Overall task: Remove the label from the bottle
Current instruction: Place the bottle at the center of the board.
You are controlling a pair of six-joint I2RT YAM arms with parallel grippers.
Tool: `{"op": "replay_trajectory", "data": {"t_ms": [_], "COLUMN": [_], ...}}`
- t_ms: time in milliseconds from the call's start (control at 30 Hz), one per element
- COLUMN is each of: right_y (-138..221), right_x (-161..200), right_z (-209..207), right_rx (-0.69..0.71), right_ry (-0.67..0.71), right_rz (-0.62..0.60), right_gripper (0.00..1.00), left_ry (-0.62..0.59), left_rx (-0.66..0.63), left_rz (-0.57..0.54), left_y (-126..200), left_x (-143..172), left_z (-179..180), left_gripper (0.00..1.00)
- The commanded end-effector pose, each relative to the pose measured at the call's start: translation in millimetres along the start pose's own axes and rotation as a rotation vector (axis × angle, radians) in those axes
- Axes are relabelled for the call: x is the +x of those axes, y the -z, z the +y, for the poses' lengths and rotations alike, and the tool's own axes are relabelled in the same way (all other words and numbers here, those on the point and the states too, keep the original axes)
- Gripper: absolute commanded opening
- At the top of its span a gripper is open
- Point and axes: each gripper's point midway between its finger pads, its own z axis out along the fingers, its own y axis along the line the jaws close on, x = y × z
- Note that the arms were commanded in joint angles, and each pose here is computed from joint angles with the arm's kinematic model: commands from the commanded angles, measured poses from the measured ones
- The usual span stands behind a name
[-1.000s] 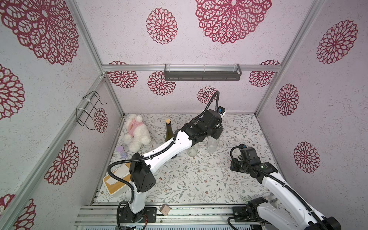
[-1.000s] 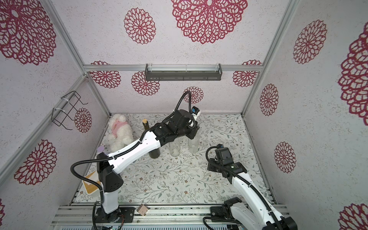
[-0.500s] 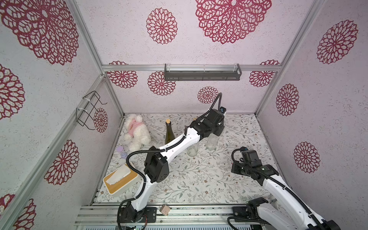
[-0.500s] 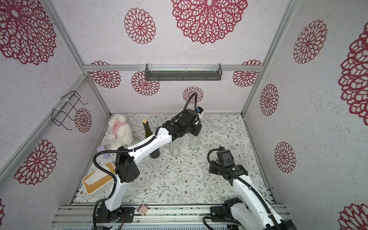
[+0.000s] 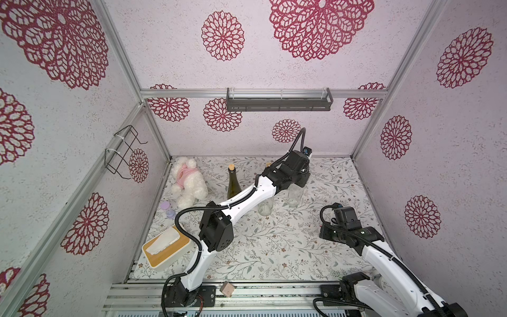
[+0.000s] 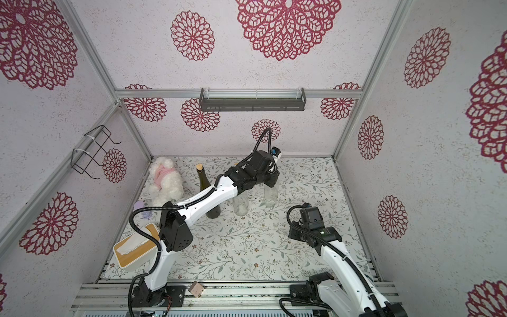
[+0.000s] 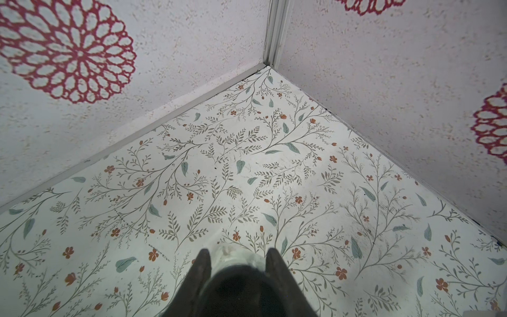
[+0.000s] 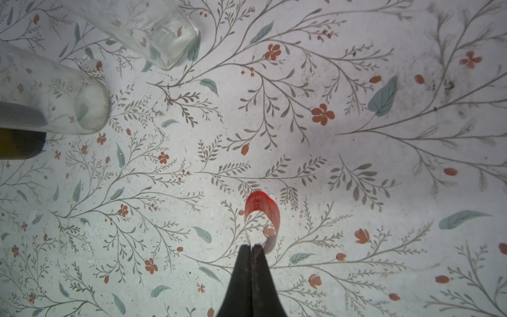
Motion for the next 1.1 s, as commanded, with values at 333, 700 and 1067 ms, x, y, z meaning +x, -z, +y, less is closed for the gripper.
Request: {"op": "replay_trajectory", "data": {"t_ms": [333, 700, 1067], "right_y": [-8, -10, -20], "right_x": [4, 5, 6], "right_z": [-4, -5, -3], "right_rx": [0.002, -0.003, 0.008], "right_ry": [-0.002, -0.006, 0.001], "right_rz": [0.024, 0.029, 0.091], "right_gripper": [0.0, 0.0, 0.0], "left_ry": [0.028, 0.034, -0.02], "left_rx": [0.008, 0.011, 0.033], "left_rz": [-0.075, -0.076, -0.183], "left_y": [3, 3, 61], "left_x": [-20, -20, -68], "left_z": [4, 4, -15], "left_gripper": [0.36, 0.47, 0.84]}}
